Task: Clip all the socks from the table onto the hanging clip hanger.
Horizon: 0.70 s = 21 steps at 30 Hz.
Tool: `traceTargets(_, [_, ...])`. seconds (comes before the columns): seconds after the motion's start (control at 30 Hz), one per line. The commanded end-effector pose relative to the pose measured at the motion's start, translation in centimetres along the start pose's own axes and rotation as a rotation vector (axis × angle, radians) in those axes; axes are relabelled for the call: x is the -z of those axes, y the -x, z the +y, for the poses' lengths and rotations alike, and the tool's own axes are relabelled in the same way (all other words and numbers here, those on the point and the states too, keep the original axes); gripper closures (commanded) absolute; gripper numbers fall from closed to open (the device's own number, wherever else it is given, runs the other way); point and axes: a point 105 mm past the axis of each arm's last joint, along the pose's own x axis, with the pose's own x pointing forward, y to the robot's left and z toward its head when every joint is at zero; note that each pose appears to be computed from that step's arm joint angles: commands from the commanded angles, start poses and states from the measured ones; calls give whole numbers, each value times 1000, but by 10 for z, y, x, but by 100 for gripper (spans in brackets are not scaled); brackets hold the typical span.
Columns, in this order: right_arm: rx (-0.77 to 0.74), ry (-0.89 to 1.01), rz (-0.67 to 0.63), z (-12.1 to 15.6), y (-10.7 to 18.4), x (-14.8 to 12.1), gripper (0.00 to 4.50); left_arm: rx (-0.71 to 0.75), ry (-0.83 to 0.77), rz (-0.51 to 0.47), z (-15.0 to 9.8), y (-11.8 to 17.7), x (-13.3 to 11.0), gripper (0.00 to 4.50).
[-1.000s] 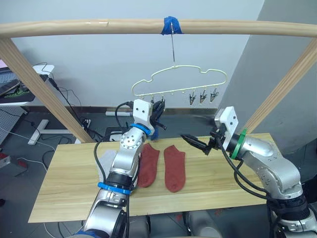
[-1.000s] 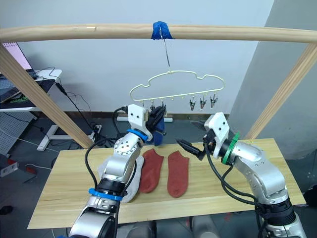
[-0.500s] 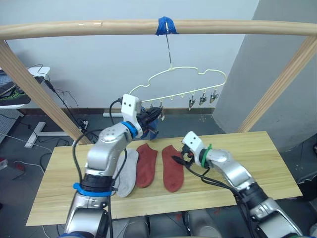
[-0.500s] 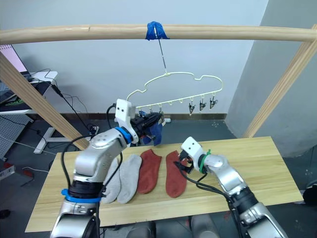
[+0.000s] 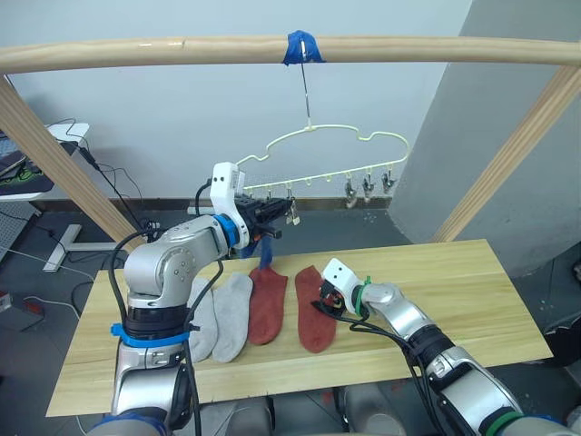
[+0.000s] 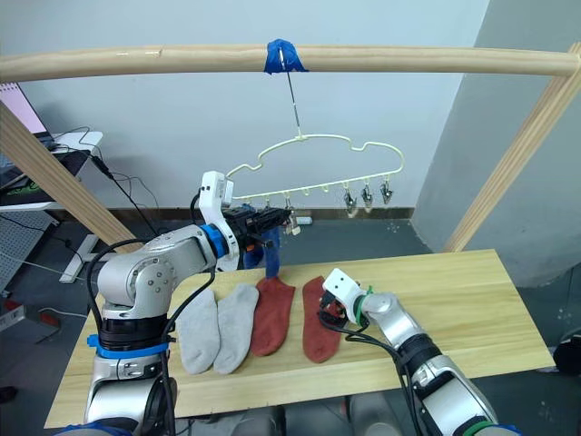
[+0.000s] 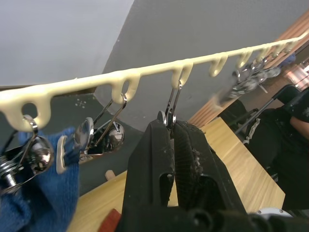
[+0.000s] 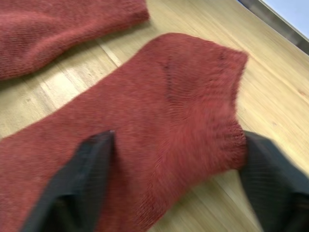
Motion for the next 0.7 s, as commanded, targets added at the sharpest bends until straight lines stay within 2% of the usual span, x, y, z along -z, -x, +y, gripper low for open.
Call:
traceTargets(0.03, [-4,19,-8,-1,3,3,196,18,81,3,-1,7,0,450])
traceTargets(0.27, [7,51,-45,-7,16,6,436,0,107,4,4,9,-1,450])
traceTargets(0.47, [18,40,-103,-9,29,1,444,-1,121,8,3,9,1,450])
traceTargets(0.57, [-27,78,-316,-5,62,-49,444,35,231,5,3,10,1,450])
traceTargets(0.7, [-113,189,-393,13,88,-77,444,88,329,14,-1,10,1,450])
